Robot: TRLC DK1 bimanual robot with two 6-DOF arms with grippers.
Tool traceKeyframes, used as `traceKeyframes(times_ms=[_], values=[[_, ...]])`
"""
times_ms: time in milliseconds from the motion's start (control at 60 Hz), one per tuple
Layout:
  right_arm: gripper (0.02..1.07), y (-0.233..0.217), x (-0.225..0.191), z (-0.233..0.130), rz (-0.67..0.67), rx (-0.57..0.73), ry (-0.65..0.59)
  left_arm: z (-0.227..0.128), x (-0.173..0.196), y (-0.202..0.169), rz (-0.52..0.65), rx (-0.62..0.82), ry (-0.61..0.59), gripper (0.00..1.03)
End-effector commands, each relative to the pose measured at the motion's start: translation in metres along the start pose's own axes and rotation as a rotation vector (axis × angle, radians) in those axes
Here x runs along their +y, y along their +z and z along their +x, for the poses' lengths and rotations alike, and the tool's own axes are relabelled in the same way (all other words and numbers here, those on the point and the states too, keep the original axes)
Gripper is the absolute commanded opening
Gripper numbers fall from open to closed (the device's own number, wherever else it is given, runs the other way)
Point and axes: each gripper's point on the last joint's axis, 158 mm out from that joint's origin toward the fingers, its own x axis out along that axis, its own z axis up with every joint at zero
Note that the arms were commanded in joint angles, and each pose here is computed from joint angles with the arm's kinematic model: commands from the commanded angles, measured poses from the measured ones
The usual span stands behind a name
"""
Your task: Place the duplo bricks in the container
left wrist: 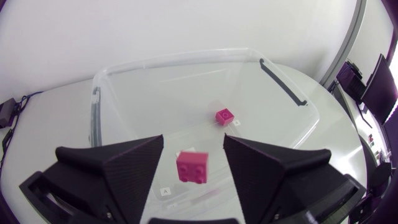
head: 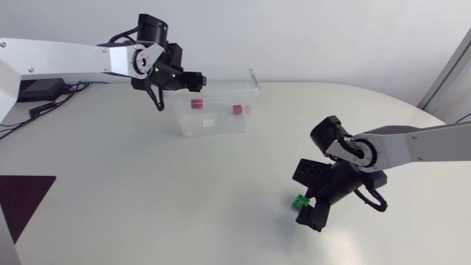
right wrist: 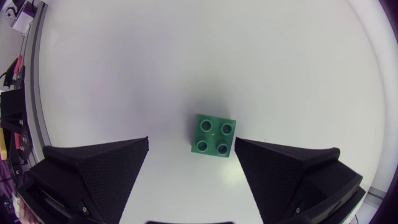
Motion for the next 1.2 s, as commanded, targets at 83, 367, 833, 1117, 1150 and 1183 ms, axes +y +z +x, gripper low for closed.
traceKeyframes(times_ms=[83,367,833,1117,1150,1183], values=[[1.02,-0.003,-0.005,0.007,0.033,0.019,-0.019,-0.067,0.003,0.072,-0.012,-0.171,0.012,0.99],[0.89,-0.005,-0.012,0.015,0.074,0.047,-0.045,-0.166,-0.004,0.108,-0.004,-0.299,0.018,0.99],[0.36,0.003,-0.013,0.011,0.094,0.032,-0.065,-0.269,-0.014,0.075,0.021,-0.387,0.027,0.99],[0.32,0.028,-0.019,-0.037,0.091,-0.052,-0.112,-0.309,-0.02,0.034,0.033,-0.389,0.026,0.99],[0.32,0.033,-0.019,-0.046,0.089,-0.066,-0.12,-0.312,-0.02,0.028,0.034,-0.385,0.027,0.99],[0.32,0.038,-0.02,-0.054,0.088,-0.079,-0.127,-0.313,-0.021,0.018,0.033,-0.369,0.026,0.99]])
